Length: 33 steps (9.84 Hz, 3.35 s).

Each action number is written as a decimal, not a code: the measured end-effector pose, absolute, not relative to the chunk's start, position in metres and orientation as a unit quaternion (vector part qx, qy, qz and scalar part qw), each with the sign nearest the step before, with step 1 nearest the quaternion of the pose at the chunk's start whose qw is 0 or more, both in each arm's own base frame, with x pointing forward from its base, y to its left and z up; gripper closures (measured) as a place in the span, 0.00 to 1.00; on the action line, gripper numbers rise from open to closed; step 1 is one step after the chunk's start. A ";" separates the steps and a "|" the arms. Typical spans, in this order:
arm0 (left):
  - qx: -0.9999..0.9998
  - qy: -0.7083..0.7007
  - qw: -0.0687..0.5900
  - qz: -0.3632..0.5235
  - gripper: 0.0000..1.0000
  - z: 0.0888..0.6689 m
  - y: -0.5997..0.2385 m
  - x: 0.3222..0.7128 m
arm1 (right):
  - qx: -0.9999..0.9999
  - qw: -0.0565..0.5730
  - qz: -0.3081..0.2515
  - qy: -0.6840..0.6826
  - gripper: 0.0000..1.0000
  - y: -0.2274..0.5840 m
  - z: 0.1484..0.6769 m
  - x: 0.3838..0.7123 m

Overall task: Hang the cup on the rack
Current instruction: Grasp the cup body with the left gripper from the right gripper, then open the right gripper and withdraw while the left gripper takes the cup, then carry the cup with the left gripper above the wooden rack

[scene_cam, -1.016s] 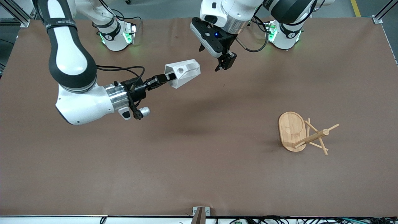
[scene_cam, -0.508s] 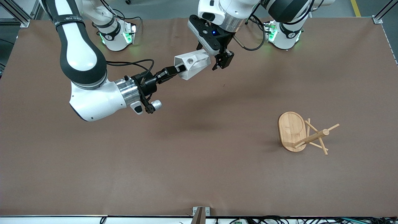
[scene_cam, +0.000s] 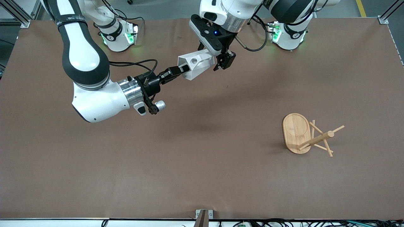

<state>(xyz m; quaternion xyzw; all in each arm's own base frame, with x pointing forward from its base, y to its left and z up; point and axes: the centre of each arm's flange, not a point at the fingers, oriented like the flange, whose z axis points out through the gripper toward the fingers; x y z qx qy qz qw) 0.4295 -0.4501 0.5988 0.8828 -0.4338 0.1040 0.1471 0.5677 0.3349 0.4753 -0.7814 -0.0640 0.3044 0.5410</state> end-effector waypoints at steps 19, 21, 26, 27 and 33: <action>0.930 -0.318 0.143 0.113 0.34 0.596 -0.369 0.503 | -0.943 0.278 0.179 -0.028 0.00 0.151 0.484 0.624; 0.940 -0.294 0.138 0.107 0.34 0.586 -0.352 0.517 | -0.963 0.228 0.144 -0.019 0.00 0.123 0.493 0.631; 0.971 -0.172 0.143 0.082 0.34 0.572 -0.325 0.538 | -0.985 0.145 0.094 -0.016 0.00 0.094 0.511 0.635; 0.976 -0.146 0.141 0.075 0.34 0.571 -0.315 0.543 | -0.985 0.142 0.092 -0.015 0.00 0.092 0.512 0.635; 0.992 -0.037 0.110 0.057 0.34 0.559 -0.269 0.563 | -0.996 0.070 0.050 -0.012 0.00 0.069 0.521 0.645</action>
